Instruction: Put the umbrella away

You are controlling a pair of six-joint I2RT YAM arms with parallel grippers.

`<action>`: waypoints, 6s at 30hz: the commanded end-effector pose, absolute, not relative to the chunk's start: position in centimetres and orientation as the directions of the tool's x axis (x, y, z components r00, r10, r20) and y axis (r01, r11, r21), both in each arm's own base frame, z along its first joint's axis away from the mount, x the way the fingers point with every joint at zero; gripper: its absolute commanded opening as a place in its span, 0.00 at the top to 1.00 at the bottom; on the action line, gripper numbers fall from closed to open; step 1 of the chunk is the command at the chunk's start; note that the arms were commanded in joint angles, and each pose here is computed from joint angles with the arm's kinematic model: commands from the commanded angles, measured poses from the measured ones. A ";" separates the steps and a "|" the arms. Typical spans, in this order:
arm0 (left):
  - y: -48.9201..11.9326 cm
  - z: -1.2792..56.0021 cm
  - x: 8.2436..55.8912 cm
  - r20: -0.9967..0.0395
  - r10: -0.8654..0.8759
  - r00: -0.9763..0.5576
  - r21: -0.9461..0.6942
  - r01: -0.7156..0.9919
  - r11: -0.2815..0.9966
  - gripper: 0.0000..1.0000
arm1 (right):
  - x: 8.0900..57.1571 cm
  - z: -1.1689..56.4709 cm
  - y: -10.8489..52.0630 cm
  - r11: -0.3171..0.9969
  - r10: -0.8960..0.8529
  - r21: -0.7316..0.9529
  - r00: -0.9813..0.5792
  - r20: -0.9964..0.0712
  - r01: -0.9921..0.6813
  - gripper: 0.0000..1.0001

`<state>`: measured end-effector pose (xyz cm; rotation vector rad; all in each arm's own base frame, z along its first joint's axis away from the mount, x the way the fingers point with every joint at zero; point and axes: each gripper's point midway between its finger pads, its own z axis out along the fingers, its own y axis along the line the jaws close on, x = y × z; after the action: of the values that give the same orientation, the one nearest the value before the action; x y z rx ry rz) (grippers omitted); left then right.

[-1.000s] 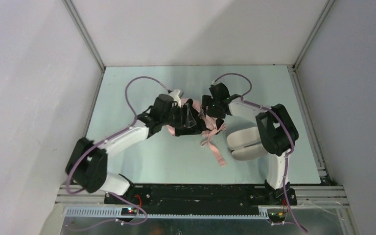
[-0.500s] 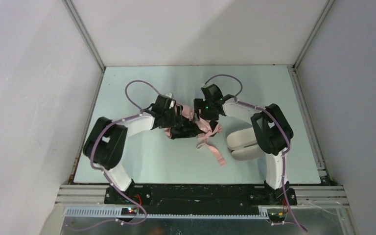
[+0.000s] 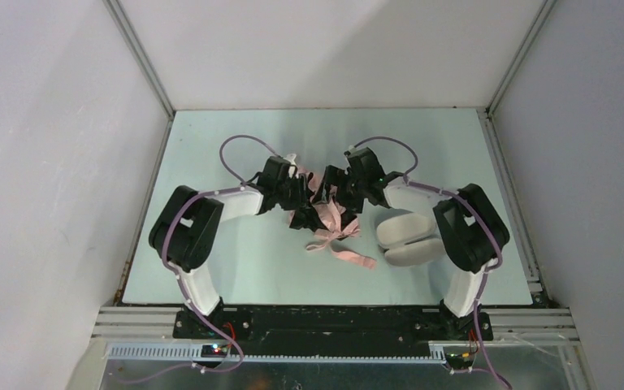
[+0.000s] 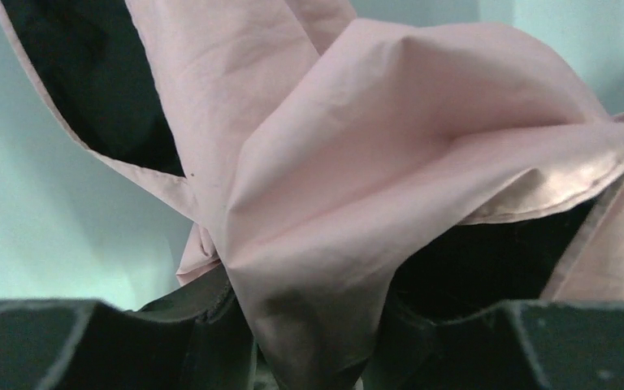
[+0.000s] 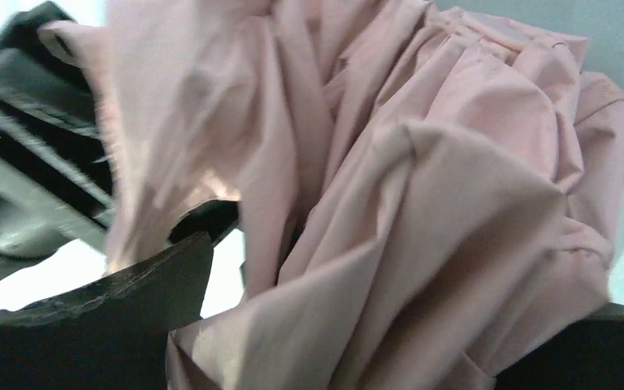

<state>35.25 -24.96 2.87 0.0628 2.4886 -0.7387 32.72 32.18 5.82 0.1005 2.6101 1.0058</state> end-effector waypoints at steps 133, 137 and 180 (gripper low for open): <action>-35.4 17.6 17.1 -0.932 -0.068 -0.355 -0.346 0.822 0.452 0.35 | 29.6 21.8 20.6 0.765 0.332 0.641 -0.811 -0.481 -0.067 1.00; -36.7 17.3 17.4 -0.938 -0.092 -0.335 -0.340 0.829 0.444 0.35 | 29.1 23.0 20.8 0.744 0.336 0.663 -0.812 -0.478 -0.082 1.00; -27.4 20.6 21.9 -0.779 0.463 -0.422 -0.133 0.833 0.537 1.00 | 22.1 20.3 20.9 0.648 0.136 0.740 -0.929 -0.345 -0.181 1.00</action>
<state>21.79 -27.58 20.11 0.9313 2.1299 -0.6931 22.98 20.09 17.57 -0.0049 2.5788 0.9824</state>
